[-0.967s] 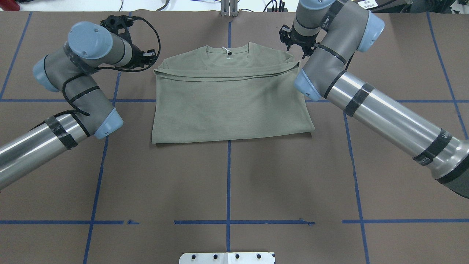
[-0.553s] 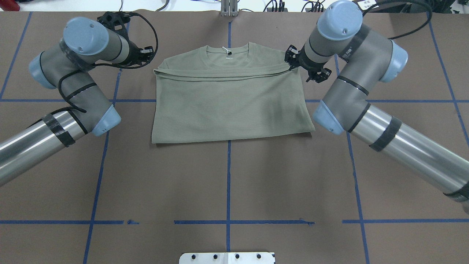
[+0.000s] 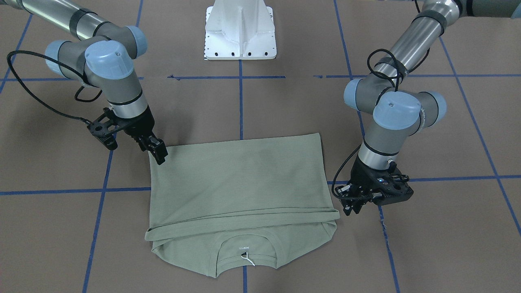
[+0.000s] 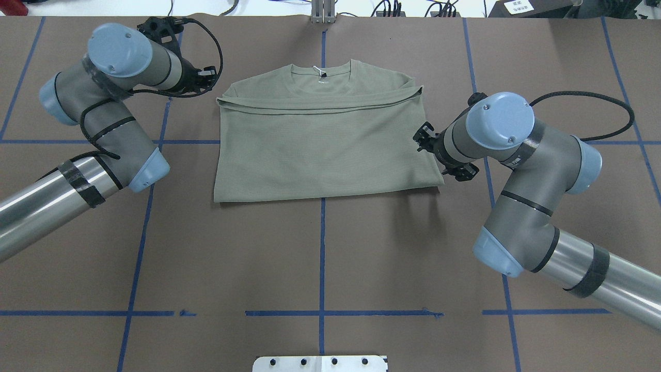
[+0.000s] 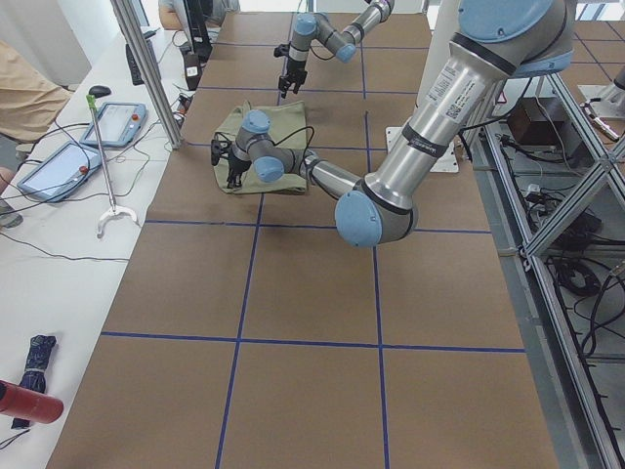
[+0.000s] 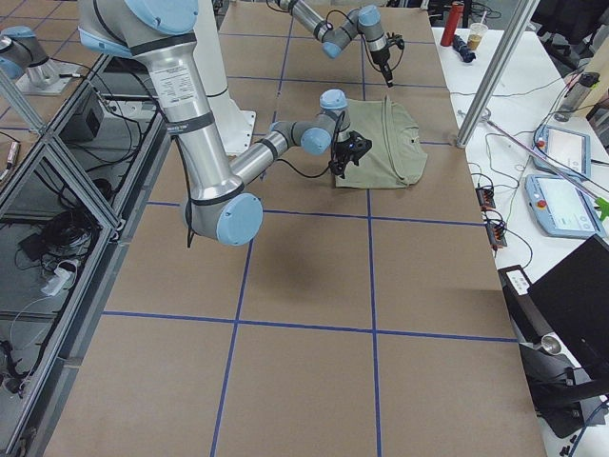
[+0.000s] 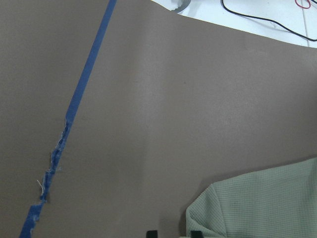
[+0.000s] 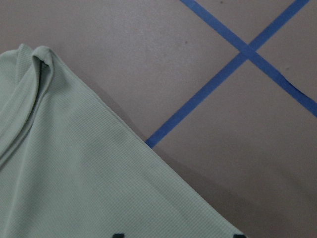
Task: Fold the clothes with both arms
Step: 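Move the right gripper down to the folded shirt's side edge nearest it, then grasp the shirt edge with the right gripper and drag it toward the robot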
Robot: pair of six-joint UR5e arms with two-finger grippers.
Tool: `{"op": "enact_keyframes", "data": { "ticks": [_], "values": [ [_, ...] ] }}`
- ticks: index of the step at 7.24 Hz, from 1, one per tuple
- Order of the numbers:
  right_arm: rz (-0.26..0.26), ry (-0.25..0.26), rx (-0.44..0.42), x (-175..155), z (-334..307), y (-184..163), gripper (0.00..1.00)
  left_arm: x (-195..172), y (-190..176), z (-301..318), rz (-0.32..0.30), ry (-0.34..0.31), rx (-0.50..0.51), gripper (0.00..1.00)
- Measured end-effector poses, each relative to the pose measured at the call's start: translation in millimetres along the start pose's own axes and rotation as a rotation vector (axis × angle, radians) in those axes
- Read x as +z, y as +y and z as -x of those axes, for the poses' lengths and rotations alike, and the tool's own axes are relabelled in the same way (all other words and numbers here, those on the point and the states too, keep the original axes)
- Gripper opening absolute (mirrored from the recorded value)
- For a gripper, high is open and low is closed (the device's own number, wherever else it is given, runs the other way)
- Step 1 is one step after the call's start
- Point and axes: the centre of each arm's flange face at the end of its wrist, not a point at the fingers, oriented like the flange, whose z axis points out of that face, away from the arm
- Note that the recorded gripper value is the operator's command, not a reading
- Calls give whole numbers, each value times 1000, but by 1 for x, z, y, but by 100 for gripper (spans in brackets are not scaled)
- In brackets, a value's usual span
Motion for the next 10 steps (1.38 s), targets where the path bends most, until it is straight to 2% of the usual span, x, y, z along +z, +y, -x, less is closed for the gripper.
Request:
{"op": "enact_keyframes", "data": {
  "ticks": [1, 2, 3, 4, 5, 8, 10],
  "values": [
    [-3, 17, 8, 9, -8, 5, 78, -1, 0, -1, -1, 2, 1, 35],
    [-4, 33, 10, 16, -13, 8, 71, -4, 0, -2, -3, 7, 2, 35],
    [-5, 45, 11, 22, -16, 9, 36, -7, 1, -3, -4, 12, 3, 35],
    [-6, 52, 16, 25, -18, 9, 8, -8, 1, -3, -5, 12, 3, 35],
    [-6, 56, 30, 27, -19, 9, 0, -7, 1, 0, -5, 8, 2, 35],
    [-3, 55, 56, 25, -19, 8, 0, -10, 7, 17, 1, -10, -1, 34],
    [28, 24, 49, -5, -30, 12, 0, -26, 10, 7, 18, 9, 1, 34]
  ]
}}
